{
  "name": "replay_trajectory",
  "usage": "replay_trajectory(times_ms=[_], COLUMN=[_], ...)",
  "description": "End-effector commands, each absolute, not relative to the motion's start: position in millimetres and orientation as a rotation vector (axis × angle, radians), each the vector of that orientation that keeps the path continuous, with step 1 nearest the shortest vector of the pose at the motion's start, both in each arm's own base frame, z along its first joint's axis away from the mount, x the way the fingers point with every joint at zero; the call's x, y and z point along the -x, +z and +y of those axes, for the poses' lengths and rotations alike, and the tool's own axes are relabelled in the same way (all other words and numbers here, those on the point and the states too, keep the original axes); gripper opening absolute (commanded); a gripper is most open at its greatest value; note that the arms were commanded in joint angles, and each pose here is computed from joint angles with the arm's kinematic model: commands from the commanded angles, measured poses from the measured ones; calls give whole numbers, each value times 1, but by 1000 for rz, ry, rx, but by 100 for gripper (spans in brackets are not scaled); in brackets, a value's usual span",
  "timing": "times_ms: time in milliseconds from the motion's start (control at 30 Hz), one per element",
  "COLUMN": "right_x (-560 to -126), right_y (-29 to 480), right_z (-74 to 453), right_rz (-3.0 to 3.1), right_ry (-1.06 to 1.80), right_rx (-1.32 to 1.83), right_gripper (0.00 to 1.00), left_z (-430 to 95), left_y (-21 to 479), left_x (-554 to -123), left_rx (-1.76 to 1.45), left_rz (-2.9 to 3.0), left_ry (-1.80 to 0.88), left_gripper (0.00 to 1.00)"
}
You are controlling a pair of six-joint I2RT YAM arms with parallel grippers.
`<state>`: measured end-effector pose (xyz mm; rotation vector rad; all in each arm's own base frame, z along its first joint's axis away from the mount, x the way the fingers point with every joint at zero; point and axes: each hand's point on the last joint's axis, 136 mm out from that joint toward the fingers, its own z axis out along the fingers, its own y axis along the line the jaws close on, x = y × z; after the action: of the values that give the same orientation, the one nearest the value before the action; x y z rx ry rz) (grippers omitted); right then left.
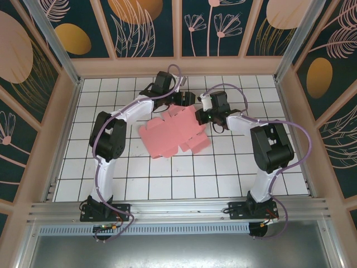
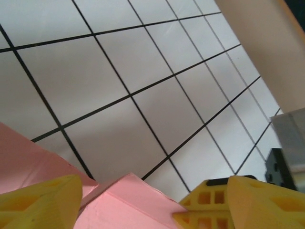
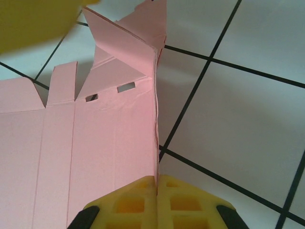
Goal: Fold the paper box
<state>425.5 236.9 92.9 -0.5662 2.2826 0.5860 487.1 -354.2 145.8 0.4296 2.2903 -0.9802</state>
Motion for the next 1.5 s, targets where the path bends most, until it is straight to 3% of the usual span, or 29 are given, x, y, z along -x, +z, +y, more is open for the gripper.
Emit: replay_trajectory(times_ms=[0, 100, 267, 733, 900, 1200, 1400, 1467], right_x=[-423, -425, -430, -432, -430, -424, -425, -425], right_y=[102, 103, 106, 104, 96, 93, 94, 94], right_z=[246, 248, 249, 254, 258, 262, 262, 262], right_rz=[2250, 2247, 2248, 2246, 2261, 2262, 2259, 2258], right_ry=[594, 598, 586, 577, 541, 523, 515, 514], right_rx=[599, 602, 600, 613, 632, 652, 654, 656], right_gripper=[0, 0, 0, 0, 0, 0, 0, 0], left_z=[-351, -352, -359, -364, -365, -363, -363, -363], left_y=[137, 133, 133, 124, 126, 113, 109, 109], left_x=[-493, -496, -488, -459, -465, -472, -473, -473], left_rx=[-416, -414, -422, -353, -244, -184, -166, -162], left_rz=[2319, 2339, 2366, 2449, 2442, 2471, 2481, 2482], left_ry=[-923, -919, -991, -1061, -1058, -1009, -1004, -1004], left_gripper=[84, 82, 63, 63, 53, 49, 38, 28])
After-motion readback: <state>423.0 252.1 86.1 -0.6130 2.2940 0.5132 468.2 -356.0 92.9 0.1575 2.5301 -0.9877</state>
